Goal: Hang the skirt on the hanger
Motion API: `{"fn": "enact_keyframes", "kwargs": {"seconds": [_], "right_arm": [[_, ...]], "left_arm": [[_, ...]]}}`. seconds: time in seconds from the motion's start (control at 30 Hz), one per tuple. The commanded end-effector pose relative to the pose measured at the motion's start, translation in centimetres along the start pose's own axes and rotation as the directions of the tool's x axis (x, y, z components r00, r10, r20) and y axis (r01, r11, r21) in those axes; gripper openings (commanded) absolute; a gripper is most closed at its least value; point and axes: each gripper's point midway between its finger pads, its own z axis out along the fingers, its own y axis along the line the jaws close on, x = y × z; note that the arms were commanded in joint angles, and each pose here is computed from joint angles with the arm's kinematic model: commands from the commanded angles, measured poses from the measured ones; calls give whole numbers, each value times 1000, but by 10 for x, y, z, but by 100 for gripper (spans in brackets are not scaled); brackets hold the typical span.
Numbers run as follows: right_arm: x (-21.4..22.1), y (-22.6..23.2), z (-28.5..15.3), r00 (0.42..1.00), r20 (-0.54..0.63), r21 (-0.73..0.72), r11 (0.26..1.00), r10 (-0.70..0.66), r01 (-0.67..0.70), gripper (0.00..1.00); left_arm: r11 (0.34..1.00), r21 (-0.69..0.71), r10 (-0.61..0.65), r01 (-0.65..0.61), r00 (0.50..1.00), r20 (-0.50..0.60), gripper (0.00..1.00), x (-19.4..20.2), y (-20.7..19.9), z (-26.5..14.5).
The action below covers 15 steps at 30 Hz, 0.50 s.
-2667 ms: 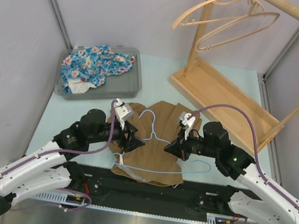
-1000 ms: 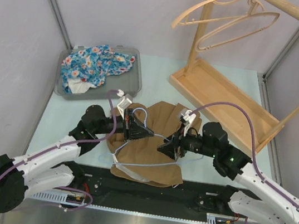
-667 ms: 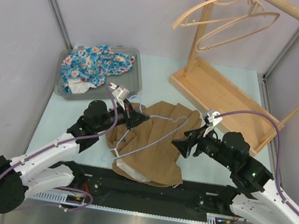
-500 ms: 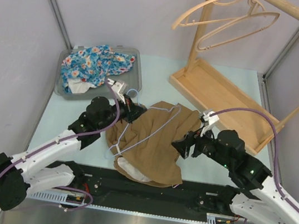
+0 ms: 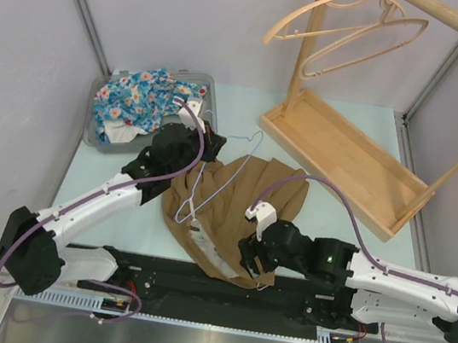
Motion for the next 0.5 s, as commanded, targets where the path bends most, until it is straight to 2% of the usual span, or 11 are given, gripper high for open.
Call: {"fn": "enact_keyframes", "kwargs": {"seconds": [0.0,0.27,0.4,0.47], "right_arm": [[13,-3,10,1000,-12,85,996,3,-2,80],[50,6,20,999,-50,180,983,-21,30,81],[62,2,16,999,-38,260,966,7,3,81],[66,-1,17,998,-27,298,953,62,-51,80]], "left_arm": [[998,-40,52,-49,996,67,0,-36,0,12],[998,-35,53,-51,997,62,0,-42,0,25],[998,-24,52,-51,997,48,0,-41,0,29],[998,-21,54,-53,998,40,0,-40,0,30]]}}
